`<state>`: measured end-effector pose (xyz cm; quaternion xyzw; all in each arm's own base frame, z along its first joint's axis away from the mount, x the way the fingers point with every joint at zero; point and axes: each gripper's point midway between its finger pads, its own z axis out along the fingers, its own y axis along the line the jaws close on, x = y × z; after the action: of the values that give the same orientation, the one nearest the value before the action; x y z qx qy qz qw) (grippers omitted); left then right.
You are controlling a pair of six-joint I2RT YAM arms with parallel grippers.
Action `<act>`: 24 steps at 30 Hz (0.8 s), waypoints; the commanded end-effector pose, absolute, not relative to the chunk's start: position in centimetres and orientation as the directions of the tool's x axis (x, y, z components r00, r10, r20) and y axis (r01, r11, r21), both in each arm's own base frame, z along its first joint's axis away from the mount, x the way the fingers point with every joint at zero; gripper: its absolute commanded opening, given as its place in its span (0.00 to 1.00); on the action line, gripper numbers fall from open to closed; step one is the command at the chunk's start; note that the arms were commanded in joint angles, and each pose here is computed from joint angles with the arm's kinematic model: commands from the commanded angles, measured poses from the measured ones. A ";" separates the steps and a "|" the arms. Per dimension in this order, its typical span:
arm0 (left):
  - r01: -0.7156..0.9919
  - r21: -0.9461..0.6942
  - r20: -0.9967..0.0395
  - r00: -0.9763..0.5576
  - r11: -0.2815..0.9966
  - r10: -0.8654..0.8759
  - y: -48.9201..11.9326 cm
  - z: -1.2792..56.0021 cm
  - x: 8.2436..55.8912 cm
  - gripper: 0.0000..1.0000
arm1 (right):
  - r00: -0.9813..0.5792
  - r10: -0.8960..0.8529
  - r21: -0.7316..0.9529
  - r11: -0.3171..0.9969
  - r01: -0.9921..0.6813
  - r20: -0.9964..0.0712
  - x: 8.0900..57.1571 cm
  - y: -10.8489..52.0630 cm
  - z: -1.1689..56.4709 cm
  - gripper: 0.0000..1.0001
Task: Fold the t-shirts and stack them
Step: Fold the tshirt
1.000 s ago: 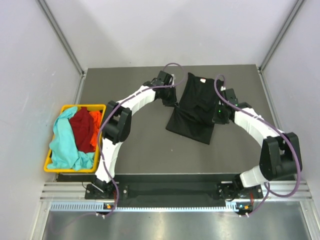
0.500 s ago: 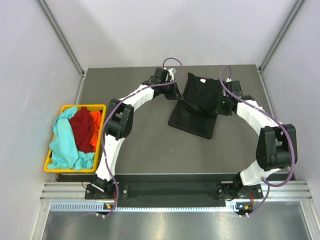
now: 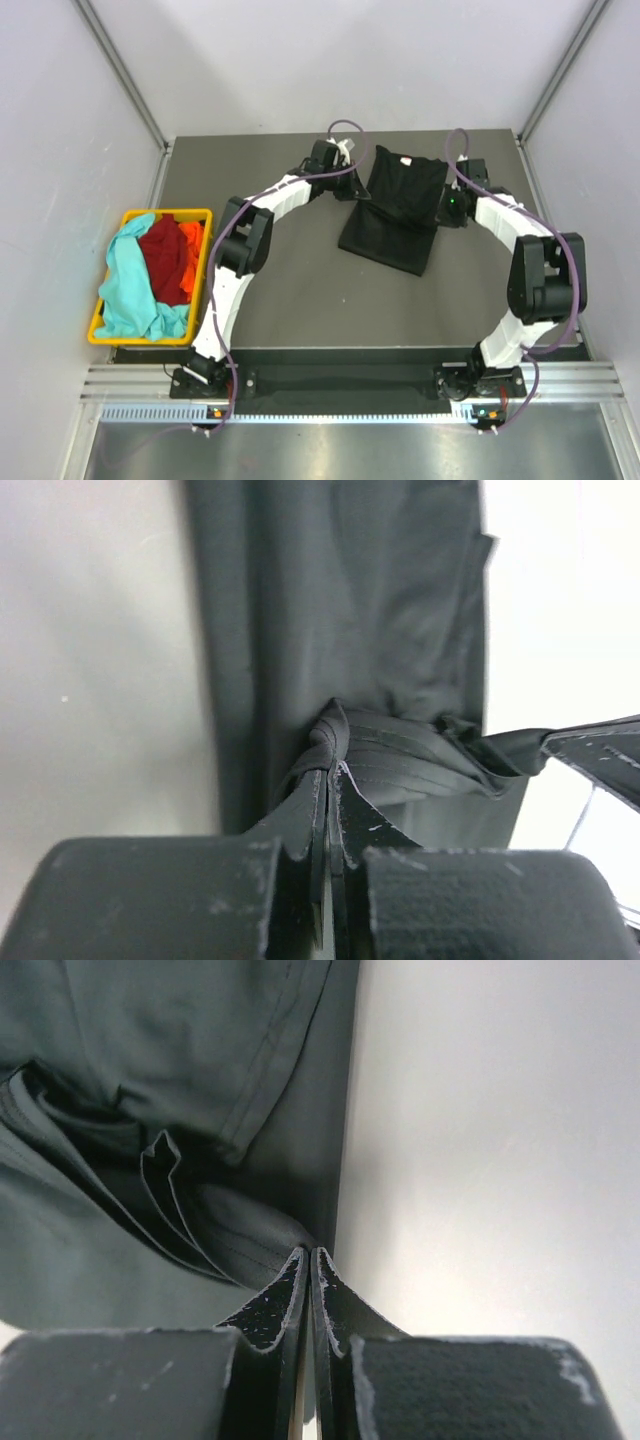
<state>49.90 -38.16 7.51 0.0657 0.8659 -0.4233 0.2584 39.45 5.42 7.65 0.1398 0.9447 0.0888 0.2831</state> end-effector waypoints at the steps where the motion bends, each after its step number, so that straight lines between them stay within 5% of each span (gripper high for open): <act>1: 0.388 -0.683 -0.574 -0.809 0.618 -0.126 -38.6 8.8 51.8 0.00 | -0.781 0.315 0.260 0.944 0.200 -0.539 41.7 5.1 8.0 0.01; 10: 0.431 -0.647 -0.623 -0.774 0.629 -0.111 -38.2 8.7 52.6 0.07 | -0.771 0.323 0.273 0.941 0.200 -0.549 43.7 4.7 7.9 0.03; 24: 0.387 -0.469 -0.742 -0.660 0.794 -0.117 -33.4 14.1 53.9 0.32 | -0.778 0.346 0.257 0.935 0.243 -0.525 44.1 3.3 9.2 0.34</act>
<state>53.32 -34.97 6.64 0.0737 0.8809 -0.3269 0.3343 44.74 4.50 6.69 0.1468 0.9449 0.0978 0.2757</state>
